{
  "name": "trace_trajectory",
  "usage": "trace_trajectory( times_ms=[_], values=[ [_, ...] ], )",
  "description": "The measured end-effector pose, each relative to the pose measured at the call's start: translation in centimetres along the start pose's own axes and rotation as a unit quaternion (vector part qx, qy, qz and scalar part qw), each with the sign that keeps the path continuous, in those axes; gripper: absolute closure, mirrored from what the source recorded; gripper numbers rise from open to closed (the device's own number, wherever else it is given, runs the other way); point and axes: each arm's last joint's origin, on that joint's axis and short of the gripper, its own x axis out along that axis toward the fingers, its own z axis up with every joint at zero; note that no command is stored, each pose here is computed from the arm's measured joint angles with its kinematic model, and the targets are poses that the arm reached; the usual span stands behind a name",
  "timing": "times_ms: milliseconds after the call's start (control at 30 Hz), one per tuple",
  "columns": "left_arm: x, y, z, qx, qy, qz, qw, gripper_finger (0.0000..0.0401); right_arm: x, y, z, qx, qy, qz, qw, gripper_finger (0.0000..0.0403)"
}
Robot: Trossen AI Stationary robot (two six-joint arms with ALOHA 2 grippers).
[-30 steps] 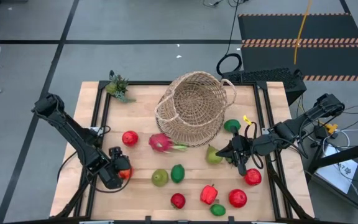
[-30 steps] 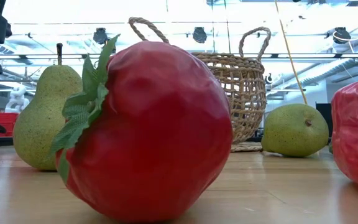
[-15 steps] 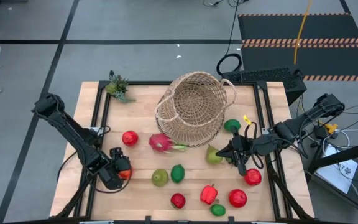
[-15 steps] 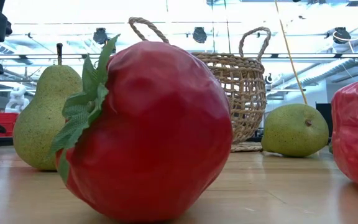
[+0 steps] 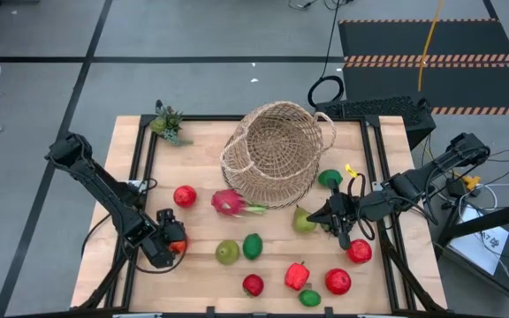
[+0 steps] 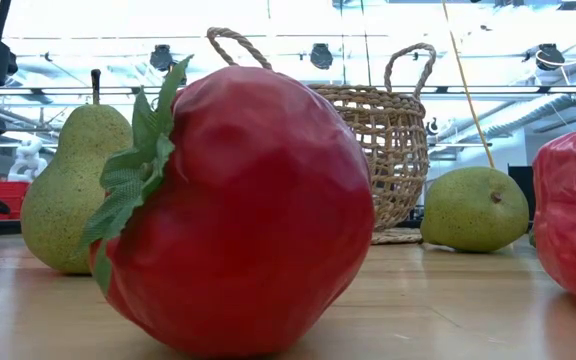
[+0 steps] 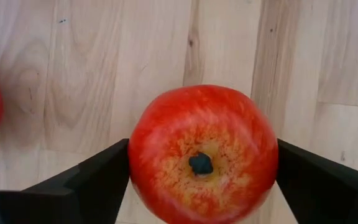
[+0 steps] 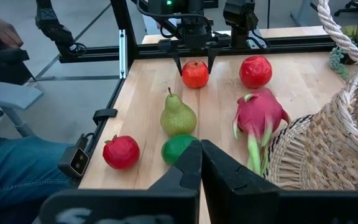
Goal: Build produce basket
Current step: Put the red apple into the basket
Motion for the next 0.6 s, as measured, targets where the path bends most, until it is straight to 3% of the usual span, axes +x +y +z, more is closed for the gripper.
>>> trace_trajectory(
  times_ms=[133,300,600],
  values=[
    [0.0,0.0,0.0,0.000,-0.001,0.001,1.000,0.0070,0.0,0.0,0.0,0.000,0.000,0.000,1.000,0.0403],
    [-0.2,0.1,0.4,-0.008,0.000,0.002,1.000,0.0052,0.0,0.0,0.0,0.000,0.000,0.000,1.000,0.0403],
    [-3.5,-1.5,4.0,0.030,-0.047,-0.037,0.998,0.0063,0.0,0.3,0.9,-0.030,-0.045,0.012,0.998,0.0403]
  ],
)
